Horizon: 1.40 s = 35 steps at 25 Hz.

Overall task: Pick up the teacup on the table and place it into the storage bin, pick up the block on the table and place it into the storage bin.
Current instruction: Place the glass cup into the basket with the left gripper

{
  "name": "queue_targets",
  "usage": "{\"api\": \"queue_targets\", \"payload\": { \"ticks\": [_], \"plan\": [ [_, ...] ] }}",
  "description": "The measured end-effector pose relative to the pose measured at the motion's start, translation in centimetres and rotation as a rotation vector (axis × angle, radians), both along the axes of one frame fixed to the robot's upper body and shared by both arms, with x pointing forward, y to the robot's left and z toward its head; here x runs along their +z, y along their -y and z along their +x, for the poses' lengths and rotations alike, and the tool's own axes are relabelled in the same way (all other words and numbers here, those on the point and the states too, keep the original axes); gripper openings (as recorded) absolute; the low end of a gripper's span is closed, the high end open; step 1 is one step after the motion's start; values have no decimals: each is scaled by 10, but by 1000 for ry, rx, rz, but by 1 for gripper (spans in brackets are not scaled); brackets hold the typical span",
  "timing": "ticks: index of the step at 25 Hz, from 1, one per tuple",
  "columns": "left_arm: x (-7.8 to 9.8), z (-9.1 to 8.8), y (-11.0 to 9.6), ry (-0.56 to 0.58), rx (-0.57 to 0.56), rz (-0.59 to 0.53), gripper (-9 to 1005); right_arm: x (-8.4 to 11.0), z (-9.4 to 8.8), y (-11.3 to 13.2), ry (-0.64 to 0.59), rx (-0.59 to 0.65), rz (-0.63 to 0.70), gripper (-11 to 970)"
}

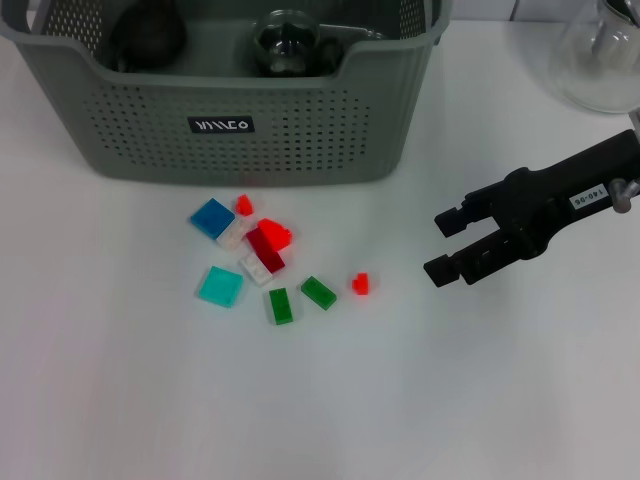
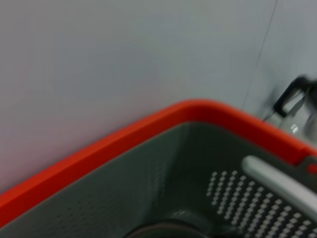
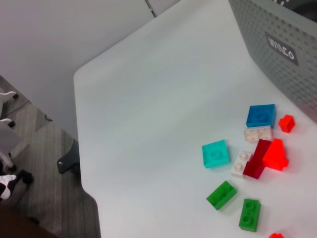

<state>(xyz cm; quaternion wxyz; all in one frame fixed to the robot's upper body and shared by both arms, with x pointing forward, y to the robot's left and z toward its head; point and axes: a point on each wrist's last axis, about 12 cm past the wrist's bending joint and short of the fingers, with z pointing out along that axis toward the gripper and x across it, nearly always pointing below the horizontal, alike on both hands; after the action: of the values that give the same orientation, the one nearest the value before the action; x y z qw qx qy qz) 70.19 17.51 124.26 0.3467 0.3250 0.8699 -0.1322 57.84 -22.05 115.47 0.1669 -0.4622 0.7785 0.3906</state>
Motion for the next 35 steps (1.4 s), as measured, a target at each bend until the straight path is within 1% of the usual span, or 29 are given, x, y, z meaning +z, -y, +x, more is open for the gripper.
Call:
{"api": "queue_targets", "payload": {
  "ticks": [2, 3, 4, 8, 18, 27, 35],
  "plan": [
    [-7, 4, 6, 2, 25, 50, 41, 1, 1, 1, 0, 0, -2, 917],
    [-14, 7, 10, 6, 50, 96, 41, 1, 1, 0, 0, 1, -3, 916],
    [-14, 7, 10, 6, 50, 96, 40, 1, 1, 0, 0, 1, -3, 916],
    [-25, 8, 14, -10, 60, 121, 40, 1, 2, 0, 5, 2, -4, 916],
    [-53, 3, 23, -19, 66, 151, 40, -1, 1, -3, 5, 8, -2, 917],
    [-69, -3, 27, -28, 58, 200, 41, -2, 0, -4, 5, 10, 2, 916],
    [-73, -6, 32, -29, 36, 220, 43, -3, -1, -3, 3, 7, 2, 917]
  ]
}}
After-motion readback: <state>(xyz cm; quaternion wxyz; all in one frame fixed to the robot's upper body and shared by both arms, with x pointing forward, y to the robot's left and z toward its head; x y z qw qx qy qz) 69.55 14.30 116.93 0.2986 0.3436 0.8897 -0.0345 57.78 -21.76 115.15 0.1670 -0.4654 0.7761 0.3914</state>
